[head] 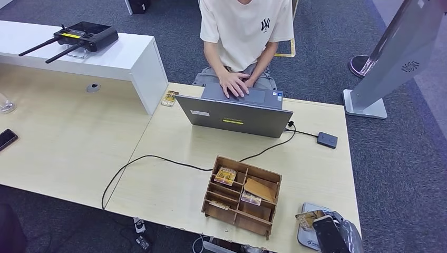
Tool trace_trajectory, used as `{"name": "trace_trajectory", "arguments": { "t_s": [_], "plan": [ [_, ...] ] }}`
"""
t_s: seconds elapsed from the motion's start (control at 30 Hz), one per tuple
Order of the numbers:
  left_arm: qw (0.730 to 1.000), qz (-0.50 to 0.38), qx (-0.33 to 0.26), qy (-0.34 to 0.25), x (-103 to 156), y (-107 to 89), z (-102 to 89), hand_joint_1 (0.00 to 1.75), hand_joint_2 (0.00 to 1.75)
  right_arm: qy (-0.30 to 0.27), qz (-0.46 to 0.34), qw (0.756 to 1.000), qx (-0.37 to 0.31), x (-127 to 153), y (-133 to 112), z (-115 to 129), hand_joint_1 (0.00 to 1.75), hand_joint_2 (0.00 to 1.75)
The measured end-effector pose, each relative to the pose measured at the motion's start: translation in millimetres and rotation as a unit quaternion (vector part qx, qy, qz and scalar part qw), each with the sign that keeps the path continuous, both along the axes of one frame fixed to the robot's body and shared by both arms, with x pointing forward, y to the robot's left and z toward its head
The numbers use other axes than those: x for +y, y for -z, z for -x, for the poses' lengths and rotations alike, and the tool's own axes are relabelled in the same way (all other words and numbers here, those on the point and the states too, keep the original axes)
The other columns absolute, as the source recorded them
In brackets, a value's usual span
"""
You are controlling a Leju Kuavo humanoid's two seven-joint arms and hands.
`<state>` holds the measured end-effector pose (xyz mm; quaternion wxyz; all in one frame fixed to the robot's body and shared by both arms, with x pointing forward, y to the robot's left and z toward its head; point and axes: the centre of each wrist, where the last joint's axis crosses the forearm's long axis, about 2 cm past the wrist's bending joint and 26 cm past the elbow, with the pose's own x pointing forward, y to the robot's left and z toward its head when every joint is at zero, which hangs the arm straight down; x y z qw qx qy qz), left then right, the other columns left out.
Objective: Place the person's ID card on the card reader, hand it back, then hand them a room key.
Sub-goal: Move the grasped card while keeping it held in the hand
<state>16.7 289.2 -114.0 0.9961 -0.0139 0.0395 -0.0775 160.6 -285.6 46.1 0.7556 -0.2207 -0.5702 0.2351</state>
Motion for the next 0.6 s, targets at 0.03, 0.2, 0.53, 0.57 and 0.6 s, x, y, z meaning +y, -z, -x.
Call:
{"name": "trace_trajectory", "arguments": {
  "t_s": [0.03, 0.2, 0.53, 0.57, 0.6],
  "plan": [
    [1.000, 0.000, 0.000, -0.001, 0.1, 0.0, 0.1, 0.00, 1.75, -0.001, 0.003, 1.000, 0.001, -0.1, 0.1, -0.7, 1.75, 1.75],
    [1.000, 0.001, 0.001, -0.001, 0.1, 0.0, 0.4, 0.00, 1.75, -0.005, 0.016, 1.000, 0.005, -0.6, 0.8, -3.9, 1.75, 1.75],
    [1.000, 0.002, 0.002, -0.003, 0.1, 0.0, 0.6, 0.00, 1.75, -0.009, 0.028, 1.000, 0.010, -1.6, 2.2, -7.0, 1.75, 1.75],
    [1.000, 0.002, 0.002, -0.003, 0.1, 0.0, 0.7, 0.00, 1.75, -0.009, 0.028, 0.999, 0.011, -1.6, 2.1, -7.1, 1.75, 1.75],
    [1.000, 0.002, 0.002, -0.003, 0.2, 0.0, 0.7, 0.00, 1.75, -0.009, 0.029, 0.999, 0.012, -1.6, 2.1, -7.1, 1.75, 1.75]
  ]
}}
